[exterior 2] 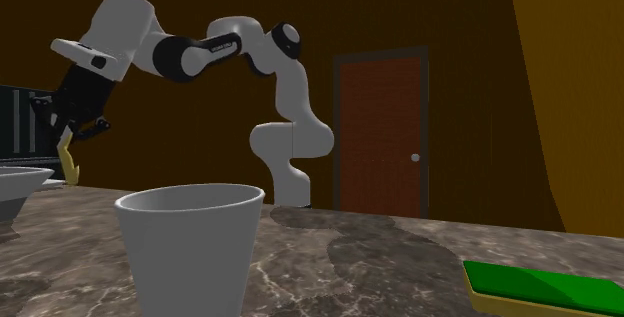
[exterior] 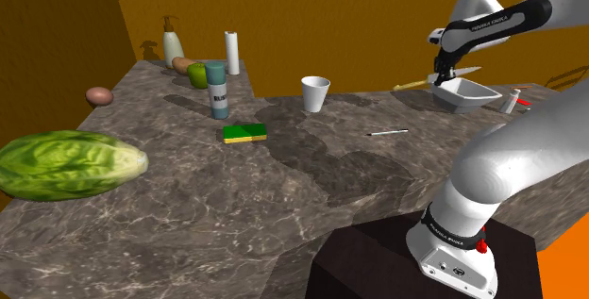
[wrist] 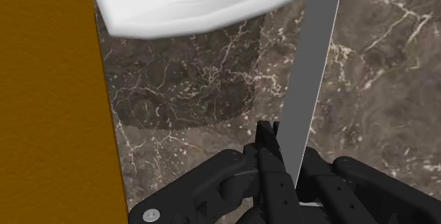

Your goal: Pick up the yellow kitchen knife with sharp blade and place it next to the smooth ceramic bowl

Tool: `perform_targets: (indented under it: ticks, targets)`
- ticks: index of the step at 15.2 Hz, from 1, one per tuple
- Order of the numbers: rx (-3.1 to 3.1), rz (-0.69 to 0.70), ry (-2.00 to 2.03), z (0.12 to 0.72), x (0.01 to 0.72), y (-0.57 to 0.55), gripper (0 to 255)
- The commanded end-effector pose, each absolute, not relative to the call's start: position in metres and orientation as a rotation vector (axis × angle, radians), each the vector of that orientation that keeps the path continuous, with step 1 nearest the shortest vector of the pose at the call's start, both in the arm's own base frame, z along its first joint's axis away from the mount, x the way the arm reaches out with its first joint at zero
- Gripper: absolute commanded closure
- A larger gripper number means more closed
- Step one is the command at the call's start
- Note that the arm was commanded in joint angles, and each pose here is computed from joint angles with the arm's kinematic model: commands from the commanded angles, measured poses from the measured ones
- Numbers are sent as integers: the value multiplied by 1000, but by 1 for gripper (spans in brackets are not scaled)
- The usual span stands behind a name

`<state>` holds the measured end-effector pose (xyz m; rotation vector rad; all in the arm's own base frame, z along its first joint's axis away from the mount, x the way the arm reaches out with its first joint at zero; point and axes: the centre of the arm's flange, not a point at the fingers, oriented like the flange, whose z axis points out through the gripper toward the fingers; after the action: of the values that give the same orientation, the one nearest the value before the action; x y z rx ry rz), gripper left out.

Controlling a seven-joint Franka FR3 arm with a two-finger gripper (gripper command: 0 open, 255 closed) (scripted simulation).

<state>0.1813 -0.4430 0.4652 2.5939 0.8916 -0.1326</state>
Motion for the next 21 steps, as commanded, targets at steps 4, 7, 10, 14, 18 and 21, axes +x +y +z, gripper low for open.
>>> perform_targets:
  ticks: [4, 7, 10, 14, 18, 21]
  targets:
    - [2595, -133, 892, 492, 181, -444, 255]
    - [2595, -133, 892, 507, 181, -444, 255]
    - [2595, -133, 892, 523, 181, -444, 255]
    - [2595, -133, 892, 544, 181, -444, 255]
    - [2595, -133, 892, 559, 168, -448, 255]
    - [2595, -133, 892, 560, 131, -462, 255]
